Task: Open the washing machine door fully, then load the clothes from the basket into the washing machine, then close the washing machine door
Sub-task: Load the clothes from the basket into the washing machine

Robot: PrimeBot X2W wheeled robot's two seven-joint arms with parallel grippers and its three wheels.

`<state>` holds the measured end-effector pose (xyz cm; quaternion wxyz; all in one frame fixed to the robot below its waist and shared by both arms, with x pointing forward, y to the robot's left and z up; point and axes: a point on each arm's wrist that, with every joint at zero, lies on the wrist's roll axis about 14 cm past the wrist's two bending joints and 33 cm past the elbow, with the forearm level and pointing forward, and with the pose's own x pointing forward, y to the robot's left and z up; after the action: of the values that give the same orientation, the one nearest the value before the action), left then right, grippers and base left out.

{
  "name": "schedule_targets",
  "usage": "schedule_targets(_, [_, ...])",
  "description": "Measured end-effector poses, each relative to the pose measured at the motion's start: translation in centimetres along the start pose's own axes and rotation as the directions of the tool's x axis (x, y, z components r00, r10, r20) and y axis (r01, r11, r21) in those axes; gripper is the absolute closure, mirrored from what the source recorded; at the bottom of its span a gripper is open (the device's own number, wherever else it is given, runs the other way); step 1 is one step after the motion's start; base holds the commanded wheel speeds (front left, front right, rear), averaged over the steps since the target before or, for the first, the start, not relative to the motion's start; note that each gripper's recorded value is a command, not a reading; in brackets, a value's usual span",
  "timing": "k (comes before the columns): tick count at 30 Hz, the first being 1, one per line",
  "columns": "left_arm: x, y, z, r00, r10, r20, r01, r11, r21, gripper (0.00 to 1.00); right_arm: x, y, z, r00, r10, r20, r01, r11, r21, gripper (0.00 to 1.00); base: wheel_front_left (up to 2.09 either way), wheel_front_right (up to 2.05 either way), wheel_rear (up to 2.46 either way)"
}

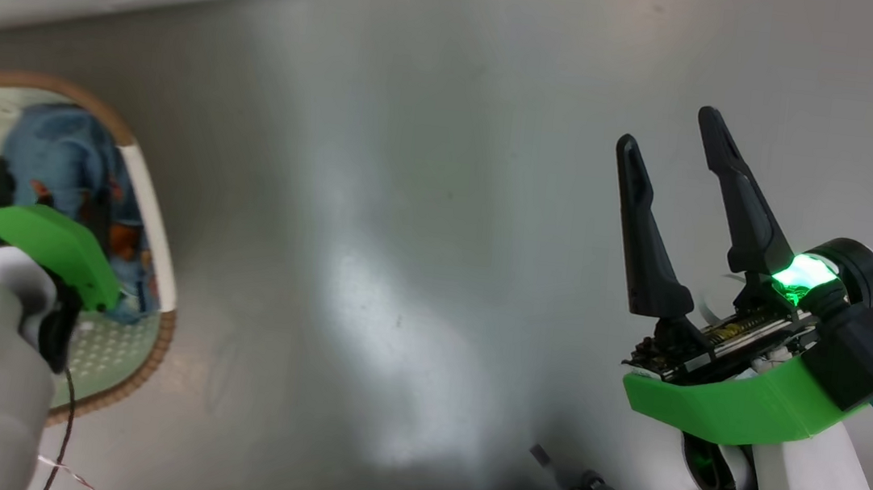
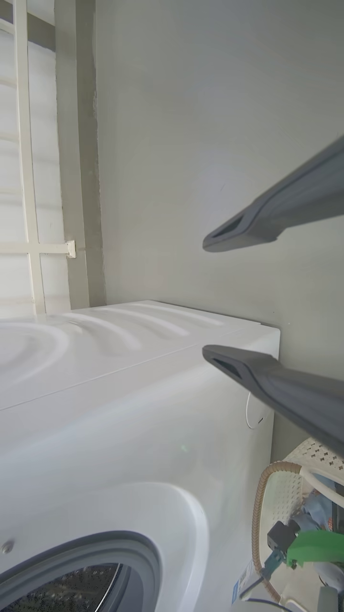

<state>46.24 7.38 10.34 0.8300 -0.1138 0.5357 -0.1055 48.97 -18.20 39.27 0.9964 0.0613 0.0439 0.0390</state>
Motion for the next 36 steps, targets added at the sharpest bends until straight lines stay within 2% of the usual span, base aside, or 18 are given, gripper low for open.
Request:
schedule_targets(4, [1.2,0.5,-1.0,0.999,0.023,-0.039,-0.024,1.0,-0.016,0.0,-0.3,-0.8,-0.8,1.0,-0.02,-0.024,0.019,1.0,-0.015,0.0,0.0,0.0,0.0])
schedule_targets(5, [1.5,0.6,-1.2,0.999,0.026,-0.044,-0.027,0.999,-0.02,0.52,-0.3,-0.9,-0.9,0.999,-0.024,-0.028,0.023,1.0,-0.018,0.0,0.0,0.0,0.0])
schedule_targets(6, [1.7,0.6,-1.4,0.998,0.03,-0.052,-0.031,0.999,-0.021,0.52,-0.4,-1.1,-1.1,0.999,-0.027,-0.033,0.026,0.999,-0.02,0.0,0.0,0.0,0.0])
schedule_targets(7, [1.8,0.8,-1.7,0.998,0.034,-0.06,-0.036,0.999,-0.02,0.79,-0.4,-1.2,-1.2,0.999,-0.029,-0.036,0.029,0.999,-0.022,0.0,0.0,0.0,0.0])
schedule_targets(8, [2.0,0.9,-1.9,0.997,0.041,-0.065,-0.042,0.999,-0.02,1.0,-0.4,-1.2,-1.4,0.999,-0.032,-0.04,0.031,0.999,-0.024,0.0,0.0,0.0,0.0])
schedule_targets(21, [1.5,2.1,-2.0,0.994,0.085,-0.071,-0.086,0.996,-0.016,1.0,-0.1,-0.8,-1.8,0.999,-0.02,-0.042,0.02,1.0,-0.01,0.0,0.0,0.0,0.0])
schedule_targets(36, [-2.3,2.5,1.8,0.983,0.11,0.146,-0.108,0.994,-0.027,1.0,1.2,1.4,-1.0,0.999,0.046,-0.007,-0.046,0.999,-0.017,0.0,0.0,0.0,0.0])
